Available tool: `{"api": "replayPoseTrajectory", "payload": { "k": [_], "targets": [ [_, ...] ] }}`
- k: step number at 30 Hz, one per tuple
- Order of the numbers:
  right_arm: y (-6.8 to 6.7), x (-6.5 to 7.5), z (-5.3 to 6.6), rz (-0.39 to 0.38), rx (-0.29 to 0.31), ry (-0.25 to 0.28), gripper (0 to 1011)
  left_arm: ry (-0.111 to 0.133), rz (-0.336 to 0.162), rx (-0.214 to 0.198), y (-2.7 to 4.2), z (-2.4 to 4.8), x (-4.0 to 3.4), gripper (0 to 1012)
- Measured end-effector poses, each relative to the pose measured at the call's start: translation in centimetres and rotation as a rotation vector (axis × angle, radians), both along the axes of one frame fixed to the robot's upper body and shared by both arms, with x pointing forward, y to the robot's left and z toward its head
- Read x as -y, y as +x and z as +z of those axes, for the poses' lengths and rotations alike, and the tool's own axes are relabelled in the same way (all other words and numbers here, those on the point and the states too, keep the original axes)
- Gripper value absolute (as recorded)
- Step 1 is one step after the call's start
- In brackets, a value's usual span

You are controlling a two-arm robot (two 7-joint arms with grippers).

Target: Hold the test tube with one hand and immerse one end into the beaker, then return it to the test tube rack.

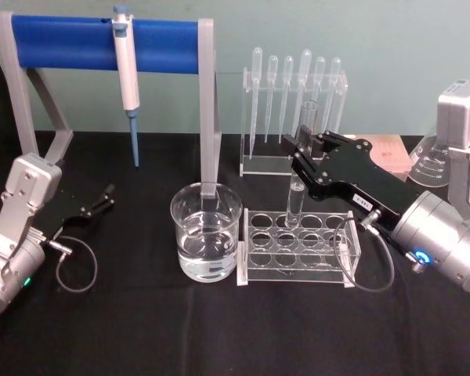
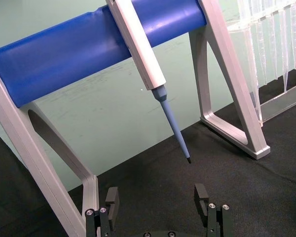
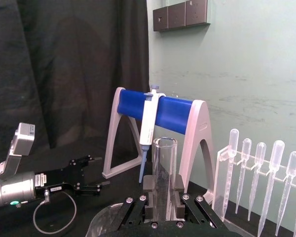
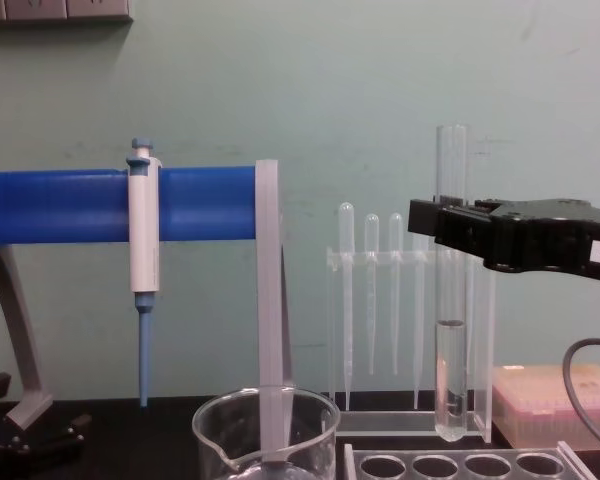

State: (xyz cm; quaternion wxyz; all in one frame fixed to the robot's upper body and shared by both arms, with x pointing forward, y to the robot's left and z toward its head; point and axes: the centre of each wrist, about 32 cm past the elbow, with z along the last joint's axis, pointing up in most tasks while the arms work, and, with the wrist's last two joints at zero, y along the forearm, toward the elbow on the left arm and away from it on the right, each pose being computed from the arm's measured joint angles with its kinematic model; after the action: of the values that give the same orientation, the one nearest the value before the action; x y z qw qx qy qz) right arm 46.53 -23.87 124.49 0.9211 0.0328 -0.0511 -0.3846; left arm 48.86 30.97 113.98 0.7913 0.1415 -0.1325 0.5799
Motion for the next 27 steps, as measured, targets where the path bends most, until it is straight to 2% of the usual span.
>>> {"api": "replayPoseTrajectory", "payload": {
  "k": [27],
  "targets": [
    [-0.01,0.01,-0.05,0.000,0.002,0.002,225,0.000,0.000,0.000,0.00,0.00,0.00,1000]
  ]
}}
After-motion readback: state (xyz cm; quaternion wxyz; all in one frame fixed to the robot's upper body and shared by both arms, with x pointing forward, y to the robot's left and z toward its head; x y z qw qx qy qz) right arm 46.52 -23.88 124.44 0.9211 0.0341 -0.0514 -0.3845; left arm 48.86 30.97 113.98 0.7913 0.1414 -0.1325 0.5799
